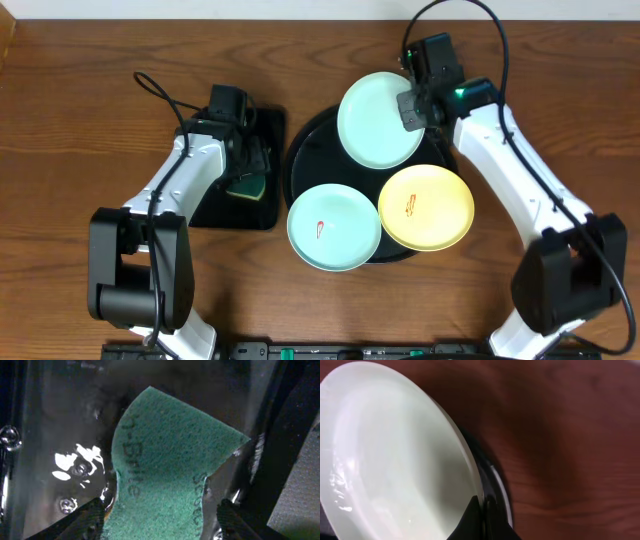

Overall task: Clean dirty plates on tray and stack at the side
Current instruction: 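Lift the back pale green plate off the round tray with the right gripper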

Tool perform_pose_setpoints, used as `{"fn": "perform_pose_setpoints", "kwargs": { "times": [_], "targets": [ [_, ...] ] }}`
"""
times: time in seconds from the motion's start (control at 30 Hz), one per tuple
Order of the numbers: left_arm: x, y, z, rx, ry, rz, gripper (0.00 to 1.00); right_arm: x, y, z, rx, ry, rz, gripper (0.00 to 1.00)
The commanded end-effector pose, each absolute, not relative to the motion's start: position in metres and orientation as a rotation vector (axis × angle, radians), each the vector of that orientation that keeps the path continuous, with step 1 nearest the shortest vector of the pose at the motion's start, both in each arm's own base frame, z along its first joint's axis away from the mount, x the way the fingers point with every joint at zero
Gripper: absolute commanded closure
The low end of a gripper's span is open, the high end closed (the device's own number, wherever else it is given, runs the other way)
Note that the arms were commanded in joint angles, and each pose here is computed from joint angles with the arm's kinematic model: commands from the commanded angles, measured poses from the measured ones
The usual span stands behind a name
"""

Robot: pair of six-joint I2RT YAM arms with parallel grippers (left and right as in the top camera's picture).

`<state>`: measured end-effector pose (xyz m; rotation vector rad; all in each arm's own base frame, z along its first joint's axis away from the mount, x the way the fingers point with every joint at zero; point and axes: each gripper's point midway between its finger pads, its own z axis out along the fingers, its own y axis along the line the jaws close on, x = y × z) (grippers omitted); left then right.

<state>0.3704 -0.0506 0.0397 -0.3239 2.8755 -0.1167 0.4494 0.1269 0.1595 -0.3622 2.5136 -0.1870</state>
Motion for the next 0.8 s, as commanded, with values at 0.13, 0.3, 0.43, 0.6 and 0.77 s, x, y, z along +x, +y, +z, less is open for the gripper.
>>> {"fn": "perform_pose_setpoints", "kwargs": {
  "times": [0.13,0.3,0.43,0.6,0.77],
  "targets": [
    [0.367,-0.047,0.056,-0.320,2.849,-0.108,0.23,0.439,0.124,0.208,-0.473,2.321,-0.597,0.99],
    [0.364,-0.046,0.057,-0.322,2.861,-0.103,0.18,0.428,0.136,0.230,-0.481,2.199,-0.813,0.99],
    [0.362,-0.046,0.056,-0.323,2.868,-0.101,0.18,0.417,0.153,0.241,-0.502,2.128,-0.889,0.99],
    [0.362,-0.046,0.056,-0.323,2.869,-0.101,0.17,0.406,0.167,0.254,-0.511,2.053,-0.959,0.99],
    [0.362,-0.046,0.056,-0.323,2.869,-0.101,0.16,0.399,0.174,0.262,-0.508,2.007,-1.003,0.99]
  ]
}}
